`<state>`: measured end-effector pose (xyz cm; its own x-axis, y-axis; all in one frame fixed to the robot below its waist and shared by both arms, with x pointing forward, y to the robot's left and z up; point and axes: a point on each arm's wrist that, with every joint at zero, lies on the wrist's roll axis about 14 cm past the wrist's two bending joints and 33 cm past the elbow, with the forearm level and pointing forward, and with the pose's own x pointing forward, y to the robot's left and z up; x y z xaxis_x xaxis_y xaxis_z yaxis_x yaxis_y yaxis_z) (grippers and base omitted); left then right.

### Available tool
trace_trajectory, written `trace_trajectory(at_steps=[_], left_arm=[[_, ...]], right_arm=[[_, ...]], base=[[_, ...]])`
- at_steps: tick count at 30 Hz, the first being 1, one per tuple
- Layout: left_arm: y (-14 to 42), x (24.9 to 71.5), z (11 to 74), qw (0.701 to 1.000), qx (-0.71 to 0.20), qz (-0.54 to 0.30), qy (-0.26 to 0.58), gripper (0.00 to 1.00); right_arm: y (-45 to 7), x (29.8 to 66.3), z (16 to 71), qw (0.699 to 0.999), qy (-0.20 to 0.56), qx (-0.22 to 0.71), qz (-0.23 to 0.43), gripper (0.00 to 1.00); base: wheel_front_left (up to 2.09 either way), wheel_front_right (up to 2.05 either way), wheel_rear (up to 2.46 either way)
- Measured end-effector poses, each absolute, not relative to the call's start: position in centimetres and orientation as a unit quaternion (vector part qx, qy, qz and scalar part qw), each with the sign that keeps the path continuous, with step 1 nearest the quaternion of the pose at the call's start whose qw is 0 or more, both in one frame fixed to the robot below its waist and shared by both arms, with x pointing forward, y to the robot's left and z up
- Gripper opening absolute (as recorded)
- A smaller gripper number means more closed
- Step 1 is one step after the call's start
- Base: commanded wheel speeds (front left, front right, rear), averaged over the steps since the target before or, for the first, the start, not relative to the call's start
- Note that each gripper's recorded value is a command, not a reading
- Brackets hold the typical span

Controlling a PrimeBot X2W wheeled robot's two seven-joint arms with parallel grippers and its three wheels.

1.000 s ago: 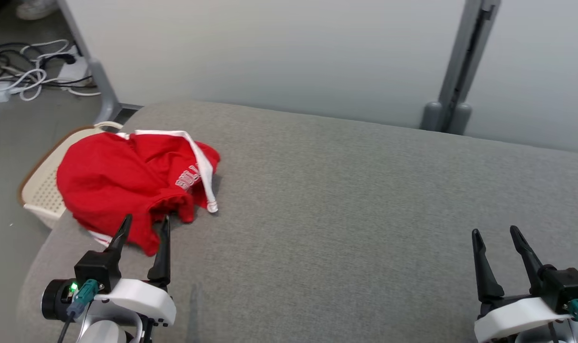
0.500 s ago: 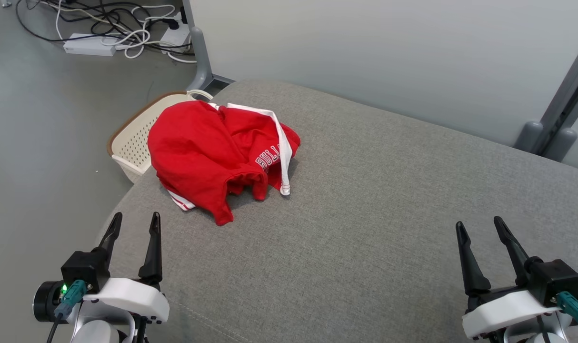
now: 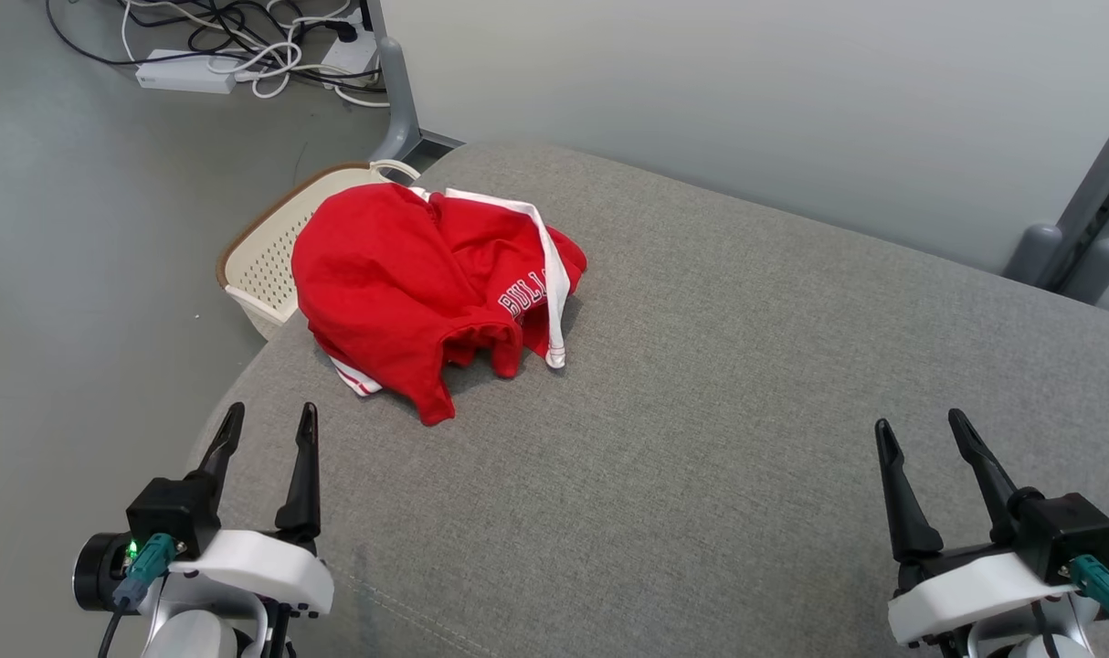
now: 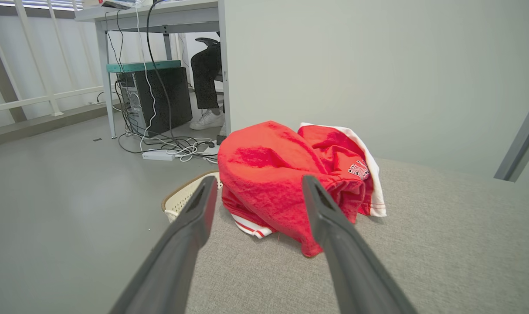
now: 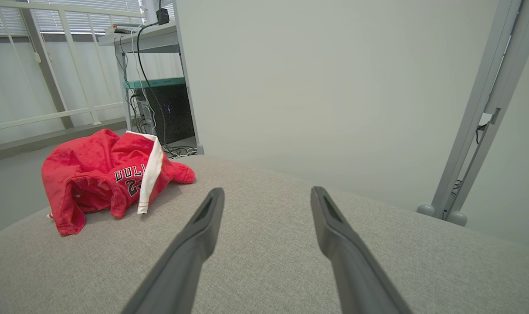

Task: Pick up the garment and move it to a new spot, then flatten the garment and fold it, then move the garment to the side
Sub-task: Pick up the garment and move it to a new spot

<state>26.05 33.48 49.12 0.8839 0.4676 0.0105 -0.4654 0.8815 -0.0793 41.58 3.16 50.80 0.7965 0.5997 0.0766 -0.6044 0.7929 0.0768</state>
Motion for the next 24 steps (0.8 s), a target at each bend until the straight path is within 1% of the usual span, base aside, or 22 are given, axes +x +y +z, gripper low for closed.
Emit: trace_trajectory(at_steps=[6, 10, 11, 14, 19, 24], left_arm=[[33.3, 28.0, 50.0, 0.972, -0.040, 0.229, -0.024, 1.00], [32.9, 30.8, 51.0, 0.976, -0.042, 0.211, -0.034, 1.00], [32.9, 30.8, 51.0, 0.976, -0.042, 0.211, -0.034, 1.00], [32.3, 33.5, 51.1, 0.980, -0.050, 0.192, -0.032, 1.00], [31.2, 37.8, 48.3, 0.984, -0.071, 0.165, 0.017, 1.00], [29.9, 40.7, 43.7, 0.981, -0.087, 0.144, 0.101, 1.00]], right_arm=[[2.9, 42.3, 50.5, 0.947, -0.020, 0.050, 0.316, 1.00], [2.2, 43.5, 50.2, 0.949, -0.018, 0.045, 0.310, 1.00], [2.2, 43.5, 50.2, 0.949, -0.018, 0.045, 0.310, 1.00], [1.7, 44.5, 49.7, 0.950, -0.015, 0.043, 0.308, 1.00], [0.2, 46.2, 48.0, 0.955, 0.001, 0.040, 0.294, 1.00], [-1.1, 47.0, 45.8, 0.959, 0.026, 0.043, 0.280, 1.00]], base=[[0.00, 0.00, 0.00], [0.00, 0.00, 0.00], [0.00, 0.00, 0.00], [0.00, 0.00, 0.00], [0.00, 0.00, 0.00], [0.00, 0.00, 0.00]])
